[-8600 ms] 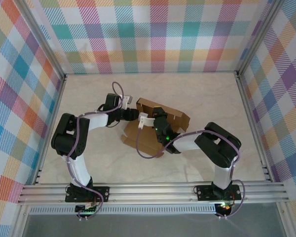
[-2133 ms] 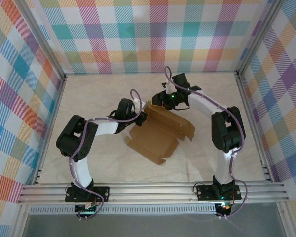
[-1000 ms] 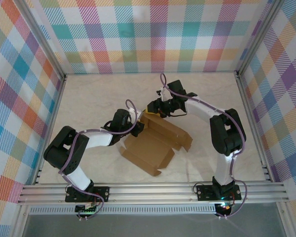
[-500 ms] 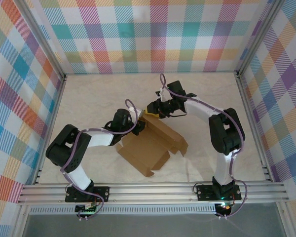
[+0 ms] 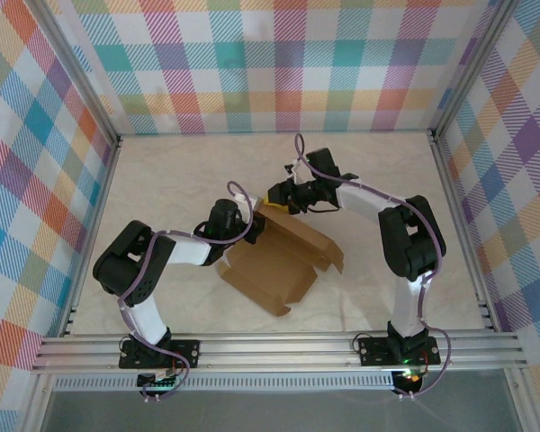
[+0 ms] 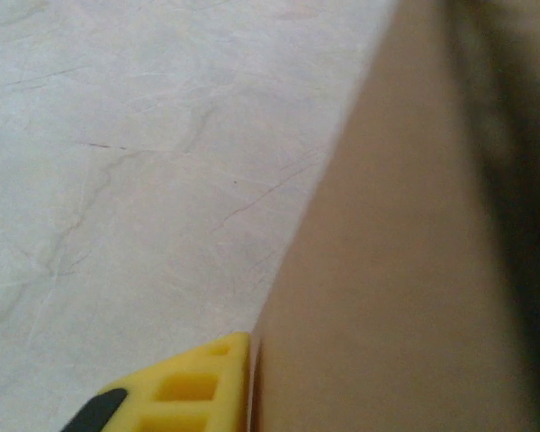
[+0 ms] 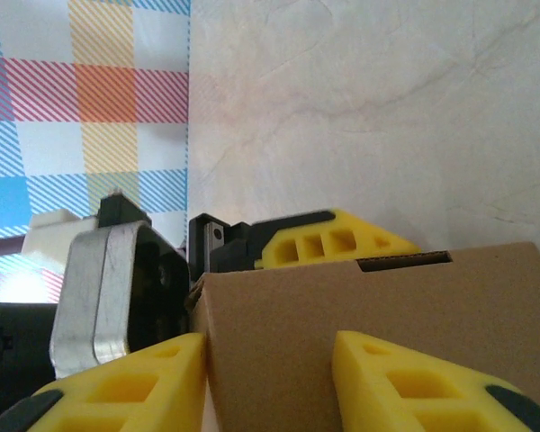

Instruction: Fold the paper box

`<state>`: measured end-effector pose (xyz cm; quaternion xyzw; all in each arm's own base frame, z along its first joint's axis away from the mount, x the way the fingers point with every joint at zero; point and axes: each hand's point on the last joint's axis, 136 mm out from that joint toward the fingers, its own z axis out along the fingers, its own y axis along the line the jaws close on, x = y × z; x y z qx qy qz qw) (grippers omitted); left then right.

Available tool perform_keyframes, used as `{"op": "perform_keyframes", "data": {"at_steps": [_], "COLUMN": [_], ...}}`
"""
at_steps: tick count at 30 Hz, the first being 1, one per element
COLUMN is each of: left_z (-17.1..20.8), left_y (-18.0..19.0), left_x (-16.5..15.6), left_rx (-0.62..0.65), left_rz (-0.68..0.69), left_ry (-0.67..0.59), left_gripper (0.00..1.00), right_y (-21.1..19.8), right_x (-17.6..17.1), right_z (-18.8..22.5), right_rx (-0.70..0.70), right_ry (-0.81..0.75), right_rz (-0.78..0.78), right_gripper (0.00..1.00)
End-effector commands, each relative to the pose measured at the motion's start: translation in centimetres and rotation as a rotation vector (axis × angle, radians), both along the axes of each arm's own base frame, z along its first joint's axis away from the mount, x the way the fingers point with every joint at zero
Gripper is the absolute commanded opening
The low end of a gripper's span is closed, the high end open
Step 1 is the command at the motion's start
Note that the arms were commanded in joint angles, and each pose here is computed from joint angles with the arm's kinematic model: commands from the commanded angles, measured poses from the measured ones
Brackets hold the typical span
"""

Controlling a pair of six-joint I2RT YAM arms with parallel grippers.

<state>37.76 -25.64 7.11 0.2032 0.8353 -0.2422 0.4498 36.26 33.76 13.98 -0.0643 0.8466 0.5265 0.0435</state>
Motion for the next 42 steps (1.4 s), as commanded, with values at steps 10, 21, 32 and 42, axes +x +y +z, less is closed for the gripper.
{"op": "perform_keyframes", "data": {"at_steps": [10,21,32,42], "left_z": [0.5,0.0,0.7,1.7], "left_y": [-0.8,-0.6,-0.6,-0.6], "left_x": [1.1,1.2,0.7,0.7], "left_rx": [-0.041,-0.033,-0.033,-0.070], "left_rz": [0.029,0.044,0.027,0.040], "left_ry": [-0.014,0.006,0.014,0.048], "left_gripper": [0.15,0.04,0.00,0.00], "right_y": [0.2,0.3,-1.5,-8.9], "right_x": [-2.2,-2.6,-0.4,2.3], "right_z": [-2.2,-2.4,0.0,5.5], "right_rx": [0.002,0.013,-0.030,-0.116], "right_ry": [0.126,0.134,0.020,-0.176], "right_rz": [0.020,0.014,-0.088,-0.355], "right_gripper": [0.40,0.39,0.52,0.80]}}
